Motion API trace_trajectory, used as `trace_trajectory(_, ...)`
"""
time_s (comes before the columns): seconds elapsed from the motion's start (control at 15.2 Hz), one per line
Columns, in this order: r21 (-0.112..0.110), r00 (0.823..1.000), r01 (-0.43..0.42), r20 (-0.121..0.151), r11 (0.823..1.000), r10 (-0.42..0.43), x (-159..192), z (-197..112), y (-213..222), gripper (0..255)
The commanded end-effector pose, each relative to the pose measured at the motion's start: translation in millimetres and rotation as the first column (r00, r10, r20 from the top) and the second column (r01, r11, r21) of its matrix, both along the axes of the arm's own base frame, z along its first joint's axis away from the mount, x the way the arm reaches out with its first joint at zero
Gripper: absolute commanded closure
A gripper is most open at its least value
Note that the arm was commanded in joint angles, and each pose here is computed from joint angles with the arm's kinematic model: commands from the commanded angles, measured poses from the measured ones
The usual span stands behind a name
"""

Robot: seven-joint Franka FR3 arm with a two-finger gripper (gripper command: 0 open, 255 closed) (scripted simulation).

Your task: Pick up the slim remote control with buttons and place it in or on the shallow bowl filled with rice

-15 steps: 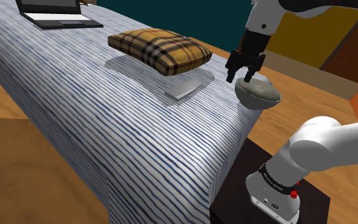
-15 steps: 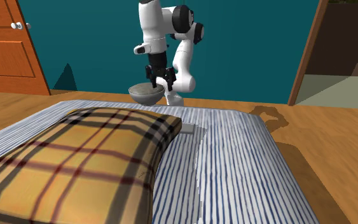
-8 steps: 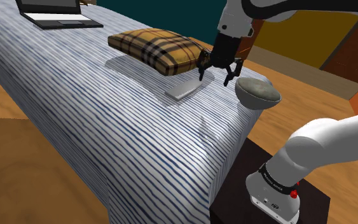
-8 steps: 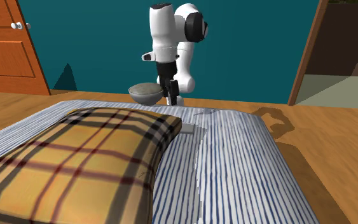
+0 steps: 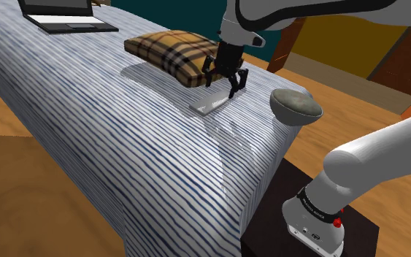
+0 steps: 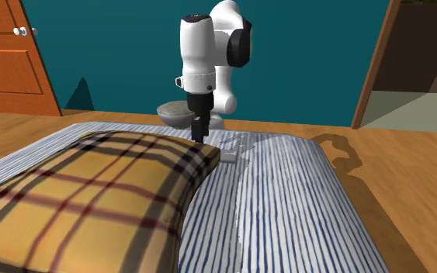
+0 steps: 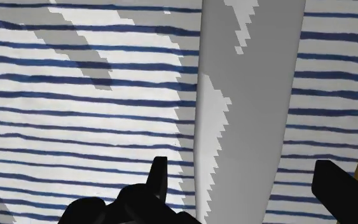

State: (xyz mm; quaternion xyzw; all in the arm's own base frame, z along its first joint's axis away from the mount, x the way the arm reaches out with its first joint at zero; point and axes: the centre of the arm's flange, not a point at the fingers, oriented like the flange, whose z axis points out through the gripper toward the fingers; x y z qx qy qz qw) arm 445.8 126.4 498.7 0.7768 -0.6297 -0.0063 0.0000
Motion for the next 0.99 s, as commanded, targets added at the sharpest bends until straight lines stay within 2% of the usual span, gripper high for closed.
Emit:
trace_trajectory(0.0, -0.002, 0.999, 0.036, 0.0, 0.999, -0.036, 5.9, -9.3, 0.5, 0)
trace_trajectory(0.4, -0.002, 0.999, 0.036, 0.0, 0.999, -0.036, 5.7, -38.7, 0.7, 0)
trace_trajectory(0.86, -0.002, 0.999, 0.036, 0.0, 0.999, -0.036, 5.7, -38.7, 0.7, 0)
trace_trajectory(0.92, -0.002, 0.999, 0.036, 0.0, 0.999, -0.036, 7.1, -39.8, -0.6, 255)
